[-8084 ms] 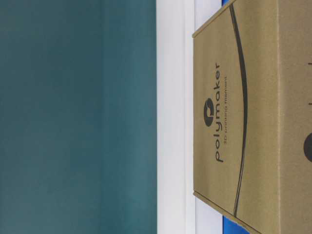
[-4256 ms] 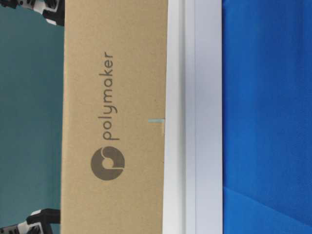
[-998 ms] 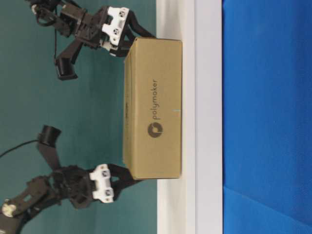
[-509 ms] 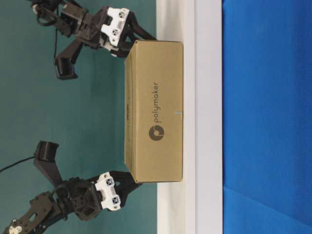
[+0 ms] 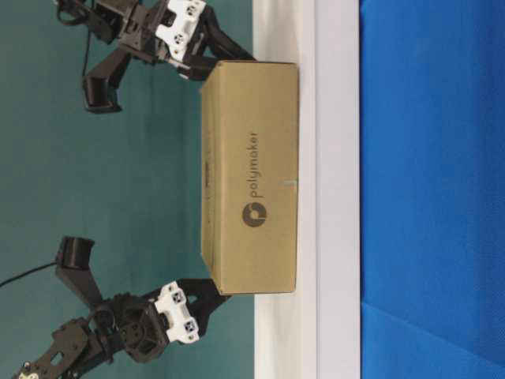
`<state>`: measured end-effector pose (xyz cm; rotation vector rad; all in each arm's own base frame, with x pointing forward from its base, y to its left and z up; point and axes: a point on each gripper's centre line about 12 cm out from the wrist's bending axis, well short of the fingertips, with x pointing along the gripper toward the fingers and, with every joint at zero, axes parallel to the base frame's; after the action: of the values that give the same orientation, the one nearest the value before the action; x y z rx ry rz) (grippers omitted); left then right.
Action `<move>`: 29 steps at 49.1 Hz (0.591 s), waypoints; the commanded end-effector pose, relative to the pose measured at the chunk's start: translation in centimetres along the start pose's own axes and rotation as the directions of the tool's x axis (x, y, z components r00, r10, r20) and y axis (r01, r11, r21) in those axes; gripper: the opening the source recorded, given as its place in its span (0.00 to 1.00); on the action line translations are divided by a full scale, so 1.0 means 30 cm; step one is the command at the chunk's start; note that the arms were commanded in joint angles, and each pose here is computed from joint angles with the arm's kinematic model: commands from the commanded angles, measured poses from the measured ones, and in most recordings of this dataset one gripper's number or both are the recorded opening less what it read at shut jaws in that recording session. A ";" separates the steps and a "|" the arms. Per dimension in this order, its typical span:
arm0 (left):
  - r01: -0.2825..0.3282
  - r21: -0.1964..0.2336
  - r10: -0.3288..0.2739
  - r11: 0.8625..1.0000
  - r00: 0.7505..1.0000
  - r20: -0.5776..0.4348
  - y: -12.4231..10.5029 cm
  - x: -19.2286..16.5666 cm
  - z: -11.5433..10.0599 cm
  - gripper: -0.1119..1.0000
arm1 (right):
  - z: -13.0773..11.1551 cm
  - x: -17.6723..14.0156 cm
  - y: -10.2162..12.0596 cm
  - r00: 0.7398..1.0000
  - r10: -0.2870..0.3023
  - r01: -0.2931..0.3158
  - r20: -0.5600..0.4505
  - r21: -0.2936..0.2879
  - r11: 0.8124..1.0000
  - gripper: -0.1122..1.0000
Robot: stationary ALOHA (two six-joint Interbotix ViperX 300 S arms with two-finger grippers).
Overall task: Place the cardboard box on the stand after clamping it between your arms.
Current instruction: 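Release the box and pull both grippers outward away from it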
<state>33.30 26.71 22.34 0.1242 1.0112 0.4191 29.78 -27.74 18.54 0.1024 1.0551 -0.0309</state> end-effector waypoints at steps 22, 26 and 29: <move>-0.043 -0.029 0.044 0.999 0.999 0.019 0.006 -0.230 -0.118 0.86 | -0.080 -0.171 0.030 0.998 -0.055 0.054 0.032 0.038 0.998 0.98; -0.053 -0.030 0.054 0.998 0.997 0.057 -0.014 -0.278 -0.125 0.86 | -0.085 -0.218 0.074 0.996 -0.070 0.068 0.057 0.045 0.997 0.98; -0.058 -0.032 0.061 0.998 0.994 0.096 -0.036 -0.313 -0.125 0.86 | -0.081 -0.253 0.108 0.993 -0.083 0.079 0.082 0.045 0.996 0.98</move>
<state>26.39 22.85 25.61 0.1160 0.9796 0.4698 24.70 -25.40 21.61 0.1240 1.0320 -0.0939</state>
